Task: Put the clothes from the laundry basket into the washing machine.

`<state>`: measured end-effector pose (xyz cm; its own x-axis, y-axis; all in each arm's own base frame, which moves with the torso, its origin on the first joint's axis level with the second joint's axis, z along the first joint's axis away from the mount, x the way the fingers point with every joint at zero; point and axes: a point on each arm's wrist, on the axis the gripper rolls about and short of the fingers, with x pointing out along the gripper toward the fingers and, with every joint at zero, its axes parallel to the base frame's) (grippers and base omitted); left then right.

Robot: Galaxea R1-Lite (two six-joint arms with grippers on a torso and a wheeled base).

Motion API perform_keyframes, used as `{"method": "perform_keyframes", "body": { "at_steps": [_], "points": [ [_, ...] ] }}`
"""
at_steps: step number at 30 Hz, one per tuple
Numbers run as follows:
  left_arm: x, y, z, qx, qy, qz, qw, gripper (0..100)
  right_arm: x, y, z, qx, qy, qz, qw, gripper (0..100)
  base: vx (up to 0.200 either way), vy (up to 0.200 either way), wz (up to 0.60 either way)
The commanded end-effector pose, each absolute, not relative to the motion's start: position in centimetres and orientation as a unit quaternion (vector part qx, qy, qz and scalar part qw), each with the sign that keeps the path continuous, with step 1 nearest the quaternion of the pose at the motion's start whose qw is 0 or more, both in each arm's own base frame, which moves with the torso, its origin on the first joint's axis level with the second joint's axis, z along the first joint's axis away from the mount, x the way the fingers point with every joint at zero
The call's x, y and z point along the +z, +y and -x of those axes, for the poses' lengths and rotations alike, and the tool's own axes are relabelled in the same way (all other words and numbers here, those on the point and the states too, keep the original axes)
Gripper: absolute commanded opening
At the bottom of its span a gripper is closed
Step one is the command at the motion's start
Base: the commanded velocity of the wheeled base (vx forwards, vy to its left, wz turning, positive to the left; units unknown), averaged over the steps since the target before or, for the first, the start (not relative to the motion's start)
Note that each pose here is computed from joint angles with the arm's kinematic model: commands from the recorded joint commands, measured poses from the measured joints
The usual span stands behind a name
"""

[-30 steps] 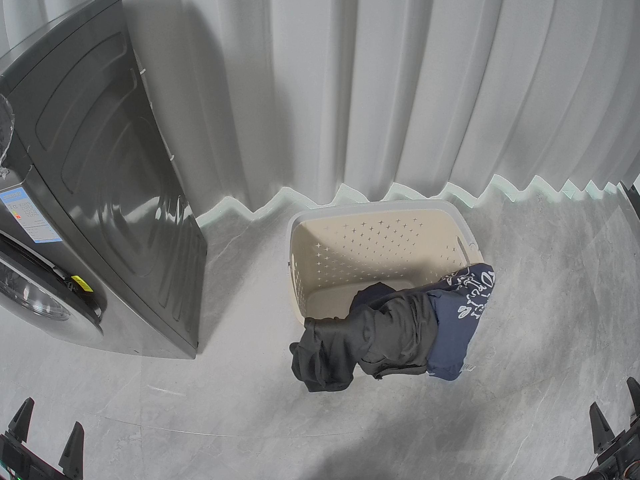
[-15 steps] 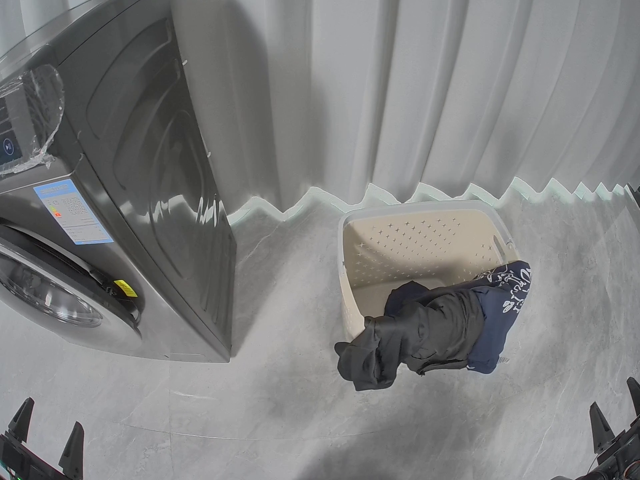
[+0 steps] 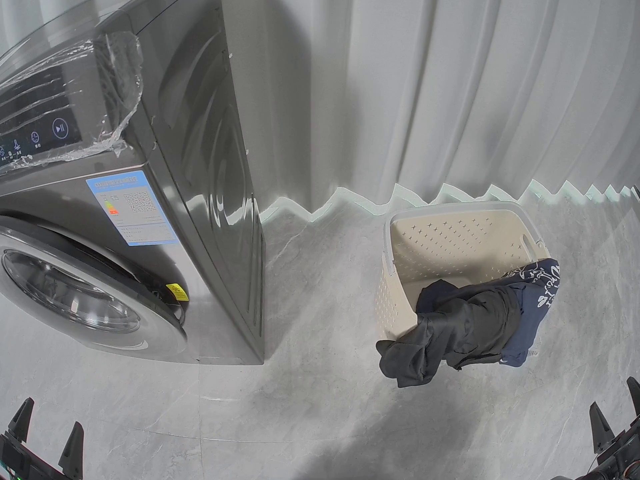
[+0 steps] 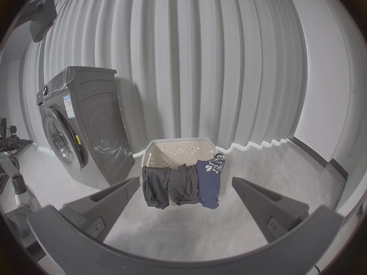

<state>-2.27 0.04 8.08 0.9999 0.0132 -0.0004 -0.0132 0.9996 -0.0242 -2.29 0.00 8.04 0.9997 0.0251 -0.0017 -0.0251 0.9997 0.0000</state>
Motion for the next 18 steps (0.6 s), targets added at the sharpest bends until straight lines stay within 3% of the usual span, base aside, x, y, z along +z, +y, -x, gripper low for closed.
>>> {"method": "perform_keyframes", "body": {
  "at_steps": [1,10,18],
  "points": [
    [7.59,0.04,2.28,0.007,0.000,0.012,1.000,100,7.56,0.00,2.29,0.013,0.001,0.000,1.000,100,-0.200,0.000,0.00],
    [7.59,0.04,2.28,0.008,0.000,0.012,1.000,100,7.56,0.00,2.29,0.013,0.001,0.000,1.000,100,-0.200,0.000,0.00],
    [7.59,0.04,2.28,0.007,0.000,0.012,1.000,100,7.56,0.00,2.29,0.013,0.001,0.000,1.000,100,0.000,0.000,0.00]
  ]
}}
